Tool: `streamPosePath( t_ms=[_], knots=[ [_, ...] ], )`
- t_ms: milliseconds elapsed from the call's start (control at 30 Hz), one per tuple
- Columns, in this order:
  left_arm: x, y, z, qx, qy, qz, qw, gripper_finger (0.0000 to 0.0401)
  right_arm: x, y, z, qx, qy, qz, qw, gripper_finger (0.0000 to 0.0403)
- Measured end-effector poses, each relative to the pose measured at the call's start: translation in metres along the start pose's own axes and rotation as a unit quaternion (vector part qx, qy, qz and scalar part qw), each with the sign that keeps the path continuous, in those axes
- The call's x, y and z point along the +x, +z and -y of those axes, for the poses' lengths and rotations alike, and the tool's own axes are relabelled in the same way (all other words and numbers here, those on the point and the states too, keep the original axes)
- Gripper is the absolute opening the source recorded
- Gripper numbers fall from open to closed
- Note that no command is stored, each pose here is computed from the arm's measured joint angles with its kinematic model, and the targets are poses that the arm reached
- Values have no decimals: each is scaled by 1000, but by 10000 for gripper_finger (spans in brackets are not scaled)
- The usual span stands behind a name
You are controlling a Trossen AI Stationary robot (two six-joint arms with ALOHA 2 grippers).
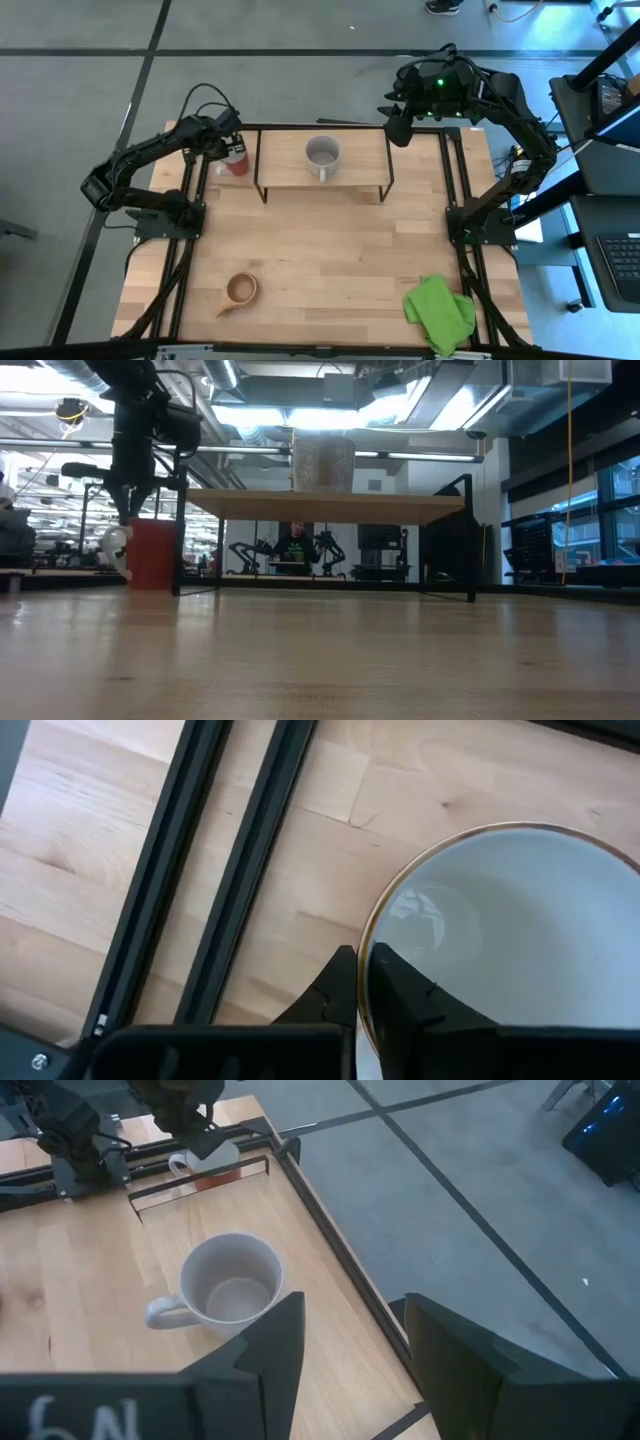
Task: Stack small to large cups/mugs on shelf
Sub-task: Put the red mug on the shelf
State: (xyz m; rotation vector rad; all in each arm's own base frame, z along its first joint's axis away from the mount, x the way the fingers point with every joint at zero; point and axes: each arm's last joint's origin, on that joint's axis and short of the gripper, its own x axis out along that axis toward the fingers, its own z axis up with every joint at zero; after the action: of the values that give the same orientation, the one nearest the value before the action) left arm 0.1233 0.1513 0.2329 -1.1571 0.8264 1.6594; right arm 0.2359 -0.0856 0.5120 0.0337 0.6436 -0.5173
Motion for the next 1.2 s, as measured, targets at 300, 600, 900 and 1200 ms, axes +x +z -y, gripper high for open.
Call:
streamPosePath(
  t_ms=[300,600,900,1200],
  knots=[
    [-6,-14,-5,52,23,-30,998,7,0,-1,0,-1,0,-5,1000,175],
    [-24,-38,-14,96,12,-49,994,6,0,-1,0,-1,-1,-6,1000,175],
    [-38,-58,-21,129,-2,-47,991,3,0,-4,0,10,-2,-21,1000,175],
    [-45,-78,-19,161,-12,-42,986,3,0,-5,0,31,-3,-26,999,175]
  ],
)
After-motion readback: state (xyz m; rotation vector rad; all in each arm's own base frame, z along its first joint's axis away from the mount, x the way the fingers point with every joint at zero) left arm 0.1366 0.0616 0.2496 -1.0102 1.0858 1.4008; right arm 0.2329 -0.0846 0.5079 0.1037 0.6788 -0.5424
